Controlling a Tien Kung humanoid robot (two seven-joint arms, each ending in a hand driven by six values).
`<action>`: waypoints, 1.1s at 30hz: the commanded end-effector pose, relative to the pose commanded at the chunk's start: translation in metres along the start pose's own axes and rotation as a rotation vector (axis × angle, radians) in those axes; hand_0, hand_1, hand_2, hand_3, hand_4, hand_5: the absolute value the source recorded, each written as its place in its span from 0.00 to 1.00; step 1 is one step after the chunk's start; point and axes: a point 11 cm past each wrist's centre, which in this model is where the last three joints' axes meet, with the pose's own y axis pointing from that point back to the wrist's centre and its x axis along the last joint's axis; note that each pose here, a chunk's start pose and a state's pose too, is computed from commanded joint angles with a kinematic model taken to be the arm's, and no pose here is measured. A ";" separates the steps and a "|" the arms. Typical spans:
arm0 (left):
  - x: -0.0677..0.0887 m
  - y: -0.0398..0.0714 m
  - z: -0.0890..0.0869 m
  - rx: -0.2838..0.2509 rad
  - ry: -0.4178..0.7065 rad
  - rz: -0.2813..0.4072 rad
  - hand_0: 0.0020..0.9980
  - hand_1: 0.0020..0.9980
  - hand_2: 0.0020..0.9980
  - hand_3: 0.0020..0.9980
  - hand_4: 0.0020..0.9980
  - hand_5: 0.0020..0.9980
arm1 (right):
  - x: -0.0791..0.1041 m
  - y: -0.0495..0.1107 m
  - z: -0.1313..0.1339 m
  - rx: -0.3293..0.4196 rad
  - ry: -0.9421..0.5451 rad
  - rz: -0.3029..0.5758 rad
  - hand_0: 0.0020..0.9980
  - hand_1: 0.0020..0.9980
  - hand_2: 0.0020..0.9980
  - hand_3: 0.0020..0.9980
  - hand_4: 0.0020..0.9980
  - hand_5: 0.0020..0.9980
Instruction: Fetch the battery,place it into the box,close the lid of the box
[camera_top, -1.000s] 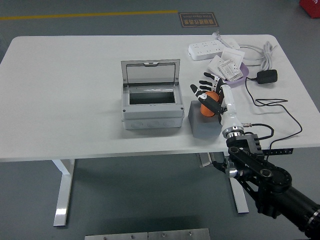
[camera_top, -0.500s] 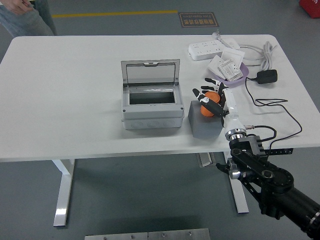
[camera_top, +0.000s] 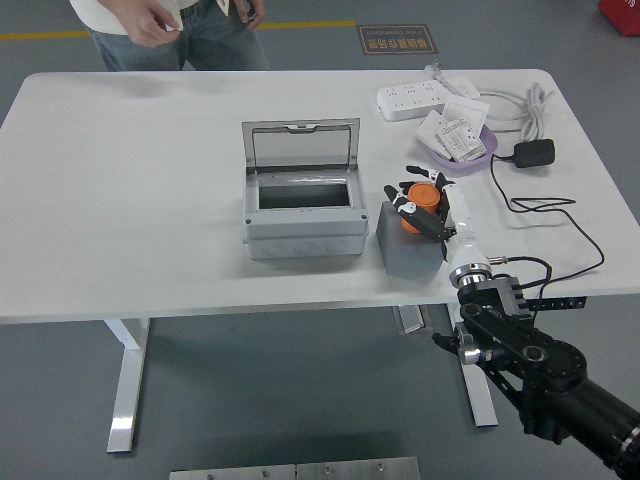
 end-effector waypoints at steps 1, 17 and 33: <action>0.000 0.000 0.000 -0.001 0.000 0.000 0.62 0.78 0.73 0.72 0.60 0.15 | 0.000 0.000 0.000 -0.001 0.002 0.000 0.64 0.62 0.56 0.67 0.81 0.26; 0.002 0.000 0.001 -0.009 0.008 0.004 0.62 0.78 0.73 0.72 0.60 0.15 | 0.001 0.002 0.005 -0.016 0.018 0.005 0.57 0.44 0.41 0.40 0.56 0.14; 0.006 0.000 0.003 -0.019 0.016 0.014 0.62 0.78 0.73 0.72 0.61 0.14 | -0.007 0.005 0.008 -0.043 0.037 -0.027 0.53 0.42 0.39 0.33 0.21 0.00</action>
